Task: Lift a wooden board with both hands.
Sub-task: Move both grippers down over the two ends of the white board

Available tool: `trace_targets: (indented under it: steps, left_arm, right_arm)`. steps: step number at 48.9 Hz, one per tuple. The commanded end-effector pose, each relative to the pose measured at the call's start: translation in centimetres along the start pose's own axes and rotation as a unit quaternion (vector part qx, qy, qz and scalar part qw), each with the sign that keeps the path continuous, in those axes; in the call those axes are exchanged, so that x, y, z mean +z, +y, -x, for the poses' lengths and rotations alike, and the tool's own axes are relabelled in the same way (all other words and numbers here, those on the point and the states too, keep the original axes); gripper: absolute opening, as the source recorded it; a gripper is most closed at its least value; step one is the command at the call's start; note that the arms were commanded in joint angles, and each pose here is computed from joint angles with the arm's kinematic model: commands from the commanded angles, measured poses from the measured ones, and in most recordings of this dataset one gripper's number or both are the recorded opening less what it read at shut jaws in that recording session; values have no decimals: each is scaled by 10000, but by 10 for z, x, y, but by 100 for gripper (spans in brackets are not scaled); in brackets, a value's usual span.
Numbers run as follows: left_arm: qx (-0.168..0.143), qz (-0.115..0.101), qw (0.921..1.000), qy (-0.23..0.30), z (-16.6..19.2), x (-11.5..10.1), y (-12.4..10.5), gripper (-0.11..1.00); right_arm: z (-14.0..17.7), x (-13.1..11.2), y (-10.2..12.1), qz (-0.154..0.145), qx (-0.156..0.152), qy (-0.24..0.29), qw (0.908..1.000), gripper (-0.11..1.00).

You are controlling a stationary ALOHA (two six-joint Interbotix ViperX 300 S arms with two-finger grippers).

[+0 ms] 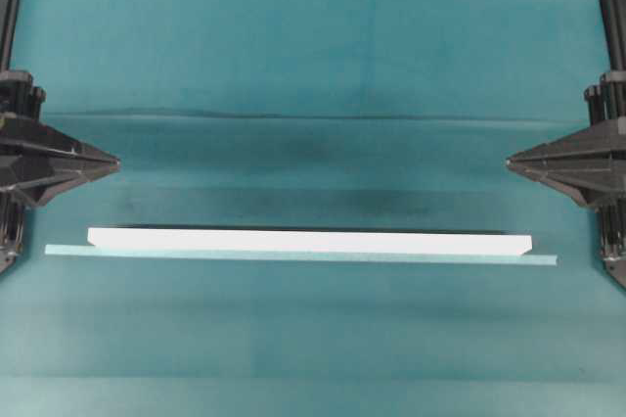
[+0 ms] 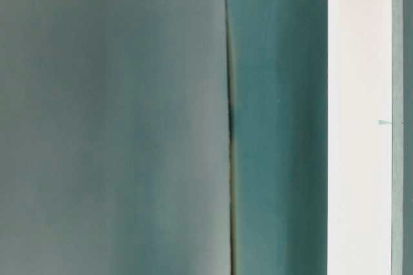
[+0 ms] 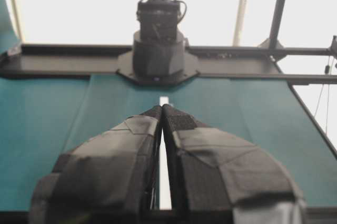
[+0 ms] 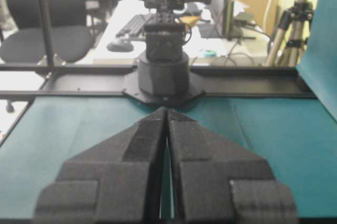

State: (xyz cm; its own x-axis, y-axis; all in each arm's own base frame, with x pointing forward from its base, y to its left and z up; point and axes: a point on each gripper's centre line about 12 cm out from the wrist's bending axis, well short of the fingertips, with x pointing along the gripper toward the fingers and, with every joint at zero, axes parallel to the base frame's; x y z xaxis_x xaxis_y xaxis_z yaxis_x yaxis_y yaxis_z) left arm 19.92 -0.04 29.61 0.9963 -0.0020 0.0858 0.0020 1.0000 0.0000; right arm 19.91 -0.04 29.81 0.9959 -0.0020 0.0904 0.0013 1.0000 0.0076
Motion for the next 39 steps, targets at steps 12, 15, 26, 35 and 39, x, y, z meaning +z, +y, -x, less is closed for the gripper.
trace_targets:
  steps: [12, 15, 26, 35, 39]
  left_arm:
    - [16, 618, 9940, 897, -14, 8, -2, -1]
    - [6, 618, 9936, 943, -16, 13, -2, -1]
    - [10, 613, 9861, 1545, -33, 14, -4, -1]
    - [57, 641, 9741, 2169, -51, 13, -5, -1]
    - [86, 648, 9671, 2459, -58, 13, -5, -1]
  right_arm:
    - [-8, 1, -8, -741, -284, 778, 9938, 1]
    - [-8, 1, -8, -786, -286, 990, 9916, 1]
    - [-20, -2, -7, -1063, -326, 1874, 9760, 1]
    - [-38, -11, -6, -1267, -385, 2702, 9536, 1]
    - [-46, -16, -5, -1318, -410, 3088, 9411, 1]
